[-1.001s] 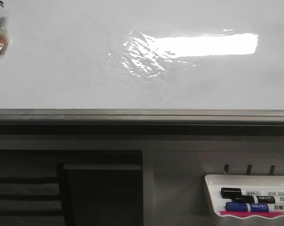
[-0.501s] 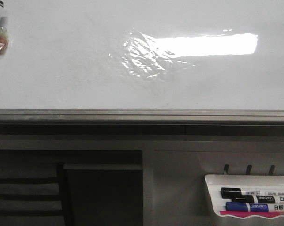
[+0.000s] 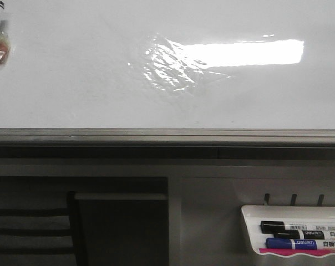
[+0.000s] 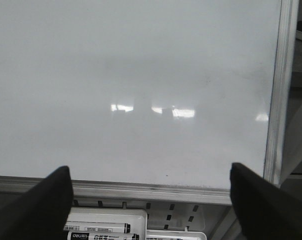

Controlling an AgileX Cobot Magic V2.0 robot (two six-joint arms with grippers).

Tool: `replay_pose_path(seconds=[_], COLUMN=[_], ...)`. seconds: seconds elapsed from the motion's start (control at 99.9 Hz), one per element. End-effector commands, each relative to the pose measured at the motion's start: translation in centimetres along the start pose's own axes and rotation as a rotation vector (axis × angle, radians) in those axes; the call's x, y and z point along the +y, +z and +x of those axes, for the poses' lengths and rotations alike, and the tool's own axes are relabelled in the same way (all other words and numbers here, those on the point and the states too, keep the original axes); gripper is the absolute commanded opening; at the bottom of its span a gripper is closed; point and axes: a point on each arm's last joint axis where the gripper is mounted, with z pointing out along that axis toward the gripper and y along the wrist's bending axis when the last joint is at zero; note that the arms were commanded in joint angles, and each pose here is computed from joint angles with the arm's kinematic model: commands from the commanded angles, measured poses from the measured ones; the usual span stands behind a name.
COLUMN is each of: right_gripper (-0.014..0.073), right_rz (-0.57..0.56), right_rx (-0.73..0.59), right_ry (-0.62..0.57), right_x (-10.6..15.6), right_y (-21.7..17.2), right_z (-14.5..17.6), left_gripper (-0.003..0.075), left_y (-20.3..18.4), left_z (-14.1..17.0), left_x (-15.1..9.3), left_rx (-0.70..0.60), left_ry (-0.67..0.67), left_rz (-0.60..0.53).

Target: Write number 7 on whiteboard

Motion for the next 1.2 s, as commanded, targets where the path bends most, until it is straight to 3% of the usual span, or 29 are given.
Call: replay_pose_path(seconds=[0.0, 0.28, 0.811, 1.192], right_gripper=[0.0576, 0.0576, 0.0576, 0.0576], right_rz=[0.007, -0.004, -0.004, -0.004], right_rx=[-0.100, -0.104, -0.104, -0.104], right_ry=[-0.008, 0.013, 0.013, 0.013], right_x=[-0.2, -0.1, -0.1, -0.1], right_y=[-0.3, -0.3, -0.3, -0.3], right_z=[-1.7, -1.7, -1.7, -1.7], left_gripper=[0.0374, 0.0365, 0.0365, 0.0365], left_y=[0.8, 5.8, 15.5, 18.7], left_z=[-1.6, -0.1, 1.2, 2.4], left_x=[0.0, -1.4, -3.3, -3.7], left_rx=[-0.064, 0.115, 0.161, 0.226], left_ry=[-0.019, 0.003, 0.039, 0.043], left_rz=[0.004, 0.089, 0.121, 0.116])
